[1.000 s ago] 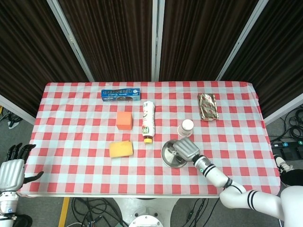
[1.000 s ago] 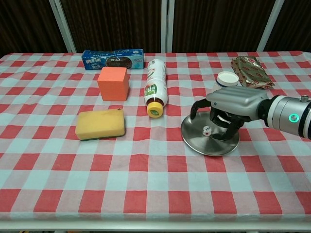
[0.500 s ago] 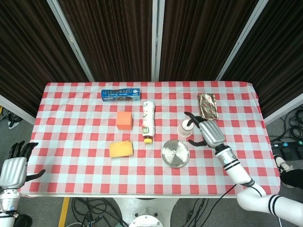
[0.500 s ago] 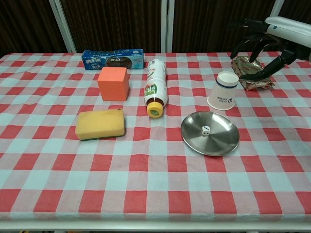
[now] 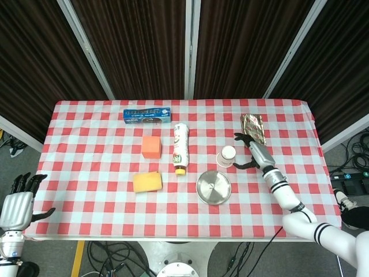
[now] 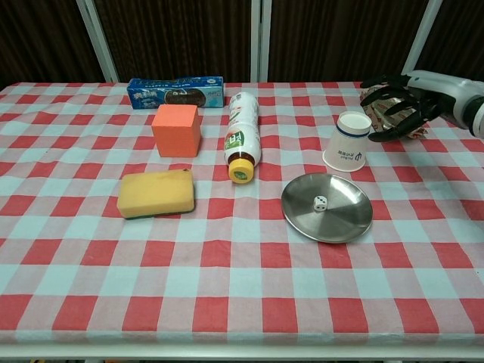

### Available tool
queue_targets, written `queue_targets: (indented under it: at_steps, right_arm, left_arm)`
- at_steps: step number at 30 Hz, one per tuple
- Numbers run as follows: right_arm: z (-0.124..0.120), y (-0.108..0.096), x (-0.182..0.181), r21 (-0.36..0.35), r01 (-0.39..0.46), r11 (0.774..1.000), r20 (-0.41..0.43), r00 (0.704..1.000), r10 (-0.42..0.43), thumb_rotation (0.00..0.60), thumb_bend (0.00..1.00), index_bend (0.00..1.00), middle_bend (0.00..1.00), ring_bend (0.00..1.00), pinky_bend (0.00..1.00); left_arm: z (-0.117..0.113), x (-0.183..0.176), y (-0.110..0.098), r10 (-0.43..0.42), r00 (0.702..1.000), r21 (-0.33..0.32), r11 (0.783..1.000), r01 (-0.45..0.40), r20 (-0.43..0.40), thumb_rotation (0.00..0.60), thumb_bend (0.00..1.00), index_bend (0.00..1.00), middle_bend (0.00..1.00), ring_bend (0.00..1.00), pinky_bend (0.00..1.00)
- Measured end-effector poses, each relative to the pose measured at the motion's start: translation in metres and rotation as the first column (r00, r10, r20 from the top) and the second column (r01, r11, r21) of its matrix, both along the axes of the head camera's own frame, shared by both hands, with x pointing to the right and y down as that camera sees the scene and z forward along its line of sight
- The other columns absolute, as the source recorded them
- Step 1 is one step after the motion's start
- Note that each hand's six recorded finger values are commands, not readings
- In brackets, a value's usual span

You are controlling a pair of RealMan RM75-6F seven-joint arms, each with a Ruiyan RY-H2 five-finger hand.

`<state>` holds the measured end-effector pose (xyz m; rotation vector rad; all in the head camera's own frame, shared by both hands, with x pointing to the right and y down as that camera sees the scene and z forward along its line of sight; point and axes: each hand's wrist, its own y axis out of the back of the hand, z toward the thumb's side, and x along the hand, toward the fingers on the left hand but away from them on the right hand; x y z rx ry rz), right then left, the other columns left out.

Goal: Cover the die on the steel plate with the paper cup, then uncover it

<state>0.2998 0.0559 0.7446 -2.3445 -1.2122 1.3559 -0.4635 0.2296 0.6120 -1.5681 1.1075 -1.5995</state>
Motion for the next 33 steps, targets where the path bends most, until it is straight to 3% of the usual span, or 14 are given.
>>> queue_targets:
  at_steps: [7,15,20,23,27,33]
  right_arm:
    - [0.019,-0.001,-0.009,-0.089,-0.079,0.993,0.087,0.992,0.087,0.6,0.16,0.21,0.2,0.03,0.14]
    - [0.032,-0.003,-0.016,-0.1,-0.092,0.991,0.107,0.989,0.102,0.6,0.26,0.37,0.25,0.04,0.14]
    - [0.026,-0.004,-0.019,-0.07,-0.086,0.994,0.139,0.986,0.095,0.6,0.29,0.46,0.3,0.06,0.14]
    - [0.016,-0.001,-0.024,-0.045,-0.056,0.997,0.18,0.982,0.064,0.6,0.29,0.47,0.32,0.07,0.14]
    - [-0.004,0.013,-0.035,-0.022,0.05,0.999,0.232,0.972,-0.043,0.6,0.29,0.47,0.32,0.07,0.14]
    - [-0.017,0.048,-0.035,-0.062,0.216,0.974,0.232,0.953,-0.196,0.6,0.29,0.47,0.32,0.07,0.14]
  left_arm:
    - [0.0,-0.001,0.0,-0.002,1.0,-0.003,1.0,0.002,0.001,0.6,0.02,0.15,0.14,0.05,0.05]
    - [0.001,-0.002,0.001,-0.008,1.0,-0.007,1.0,0.008,0.001,0.6,0.02,0.16,0.14,0.05,0.05]
    - [0.0,-0.003,0.001,-0.01,1.0,-0.005,1.0,0.01,0.001,0.6,0.02,0.16,0.14,0.05,0.05]
    - [-0.001,-0.002,0.001,-0.009,1.0,-0.004,1.0,0.009,0.001,0.6,0.02,0.15,0.14,0.05,0.05]
    - [-0.001,-0.001,0.0,-0.003,1.0,-0.003,1.0,0.003,0.002,0.6,0.02,0.15,0.14,0.05,0.05]
    - [0.0,0.0,0.002,-0.004,1.0,-0.01,1.0,0.004,0.003,0.6,0.02,0.16,0.14,0.05,0.05]
